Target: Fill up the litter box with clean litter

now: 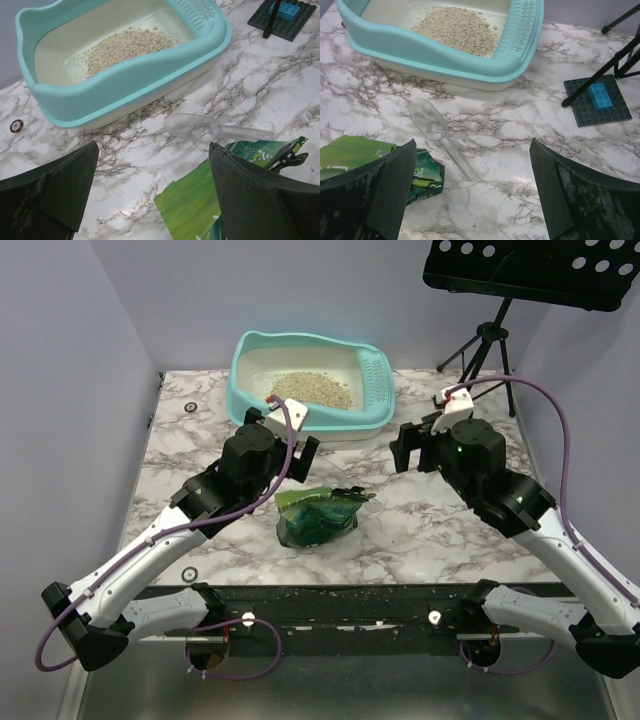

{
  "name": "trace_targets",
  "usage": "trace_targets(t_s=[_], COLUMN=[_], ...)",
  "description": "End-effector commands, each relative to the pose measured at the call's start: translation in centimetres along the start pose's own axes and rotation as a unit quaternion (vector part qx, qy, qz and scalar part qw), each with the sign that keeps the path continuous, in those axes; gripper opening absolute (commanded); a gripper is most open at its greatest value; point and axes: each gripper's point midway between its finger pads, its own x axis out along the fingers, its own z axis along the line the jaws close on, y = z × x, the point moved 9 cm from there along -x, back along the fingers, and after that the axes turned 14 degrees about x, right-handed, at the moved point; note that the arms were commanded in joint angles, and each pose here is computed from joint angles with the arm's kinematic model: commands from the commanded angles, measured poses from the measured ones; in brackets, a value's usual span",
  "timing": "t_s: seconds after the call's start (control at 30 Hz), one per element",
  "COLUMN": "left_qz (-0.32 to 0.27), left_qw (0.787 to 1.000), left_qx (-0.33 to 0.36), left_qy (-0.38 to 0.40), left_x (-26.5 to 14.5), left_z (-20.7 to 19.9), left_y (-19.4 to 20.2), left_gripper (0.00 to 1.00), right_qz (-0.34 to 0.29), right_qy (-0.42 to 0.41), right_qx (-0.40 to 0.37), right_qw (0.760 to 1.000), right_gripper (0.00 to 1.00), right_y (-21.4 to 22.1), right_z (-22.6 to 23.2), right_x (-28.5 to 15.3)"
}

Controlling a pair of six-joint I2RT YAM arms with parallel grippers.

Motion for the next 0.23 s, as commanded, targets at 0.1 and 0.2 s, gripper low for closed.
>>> trace_targets(t_s=[0.1, 0.2], left_qz=[-0.016, -0.017], left_qw=[0.999, 0.999], left_qx=[-0.031, -0.034], left_qy=[-0.022, -0.031], left_x=[-0.65, -0.87], left_z=[0.64, 0.88], left_y=[-1.01, -0.93], left_gripper=[0.99, 0.99], right_qz=[-0.072, -0.083], right_qy=[0.043, 0.033], right_qx=[0.035, 0.043], right_qw=[0.996, 0.995], right_gripper=[1.0, 1.0], right_y=[-0.36, -0.94], right_z=[-1.45, -1.27], right_x=[-0.89, -1.35])
